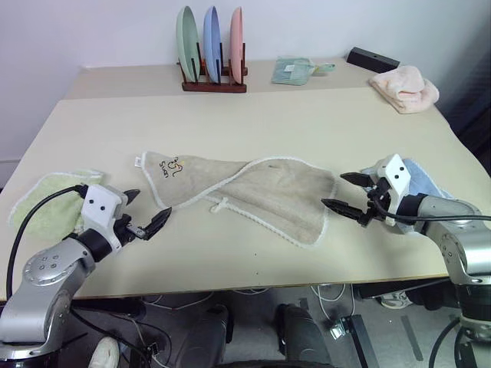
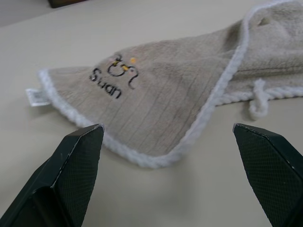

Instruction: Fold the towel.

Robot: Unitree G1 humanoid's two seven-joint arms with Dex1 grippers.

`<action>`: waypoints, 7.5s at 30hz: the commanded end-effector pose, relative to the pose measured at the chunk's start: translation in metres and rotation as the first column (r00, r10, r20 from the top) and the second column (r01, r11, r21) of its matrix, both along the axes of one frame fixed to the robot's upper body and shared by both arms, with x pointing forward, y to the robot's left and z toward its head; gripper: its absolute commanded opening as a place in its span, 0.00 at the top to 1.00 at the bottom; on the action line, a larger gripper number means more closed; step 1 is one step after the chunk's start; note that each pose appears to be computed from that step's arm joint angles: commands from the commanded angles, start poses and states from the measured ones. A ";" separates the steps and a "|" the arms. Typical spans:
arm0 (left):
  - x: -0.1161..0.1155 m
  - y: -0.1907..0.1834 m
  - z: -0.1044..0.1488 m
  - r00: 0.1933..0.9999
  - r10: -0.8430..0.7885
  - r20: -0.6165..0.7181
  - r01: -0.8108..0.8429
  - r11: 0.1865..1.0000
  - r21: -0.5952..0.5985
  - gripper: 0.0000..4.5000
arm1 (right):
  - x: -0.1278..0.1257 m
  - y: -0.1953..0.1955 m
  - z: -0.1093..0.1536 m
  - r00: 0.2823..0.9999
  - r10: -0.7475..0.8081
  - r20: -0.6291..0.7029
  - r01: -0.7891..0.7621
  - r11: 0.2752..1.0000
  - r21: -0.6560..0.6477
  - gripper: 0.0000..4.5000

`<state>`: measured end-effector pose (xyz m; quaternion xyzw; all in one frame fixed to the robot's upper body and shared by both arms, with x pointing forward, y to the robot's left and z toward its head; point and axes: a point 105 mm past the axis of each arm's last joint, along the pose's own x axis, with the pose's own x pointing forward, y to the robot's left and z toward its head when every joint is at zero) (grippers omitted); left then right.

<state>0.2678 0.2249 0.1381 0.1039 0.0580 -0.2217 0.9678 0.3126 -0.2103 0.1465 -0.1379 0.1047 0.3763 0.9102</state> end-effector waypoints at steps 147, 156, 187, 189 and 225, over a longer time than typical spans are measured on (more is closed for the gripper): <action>0.094 0.046 -0.001 0.995 -0.088 -0.041 0.096 0.964 0.248 1.00 | 0.067 -0.010 0.014 0.995 -0.021 0.100 0.042 0.976 -0.215 1.00; 0.096 0.057 -0.003 1.000 -0.014 -0.019 0.017 0.982 0.186 0.47 | 0.065 -0.006 0.021 0.990 -0.013 0.142 0.041 0.979 -0.198 0.49; 0.006 -0.143 0.006 0.831 -0.541 0.129 0.547 0.837 -0.014 0.00 | -0.050 0.025 -0.043 0.791 -0.307 -0.529 0.551 0.733 0.398 0.01; 0.005 -0.147 0.008 0.824 -0.550 0.137 0.558 0.830 -0.023 0.00 | -0.038 0.026 -0.048 0.750 -0.334 -0.571 0.610 0.683 0.402 0.01; -0.004 -0.148 0.017 0.831 -0.534 0.156 0.547 0.836 -0.053 0.00 | -0.007 0.128 0.011 0.989 0.114 0.098 -0.100 0.985 -0.141 0.98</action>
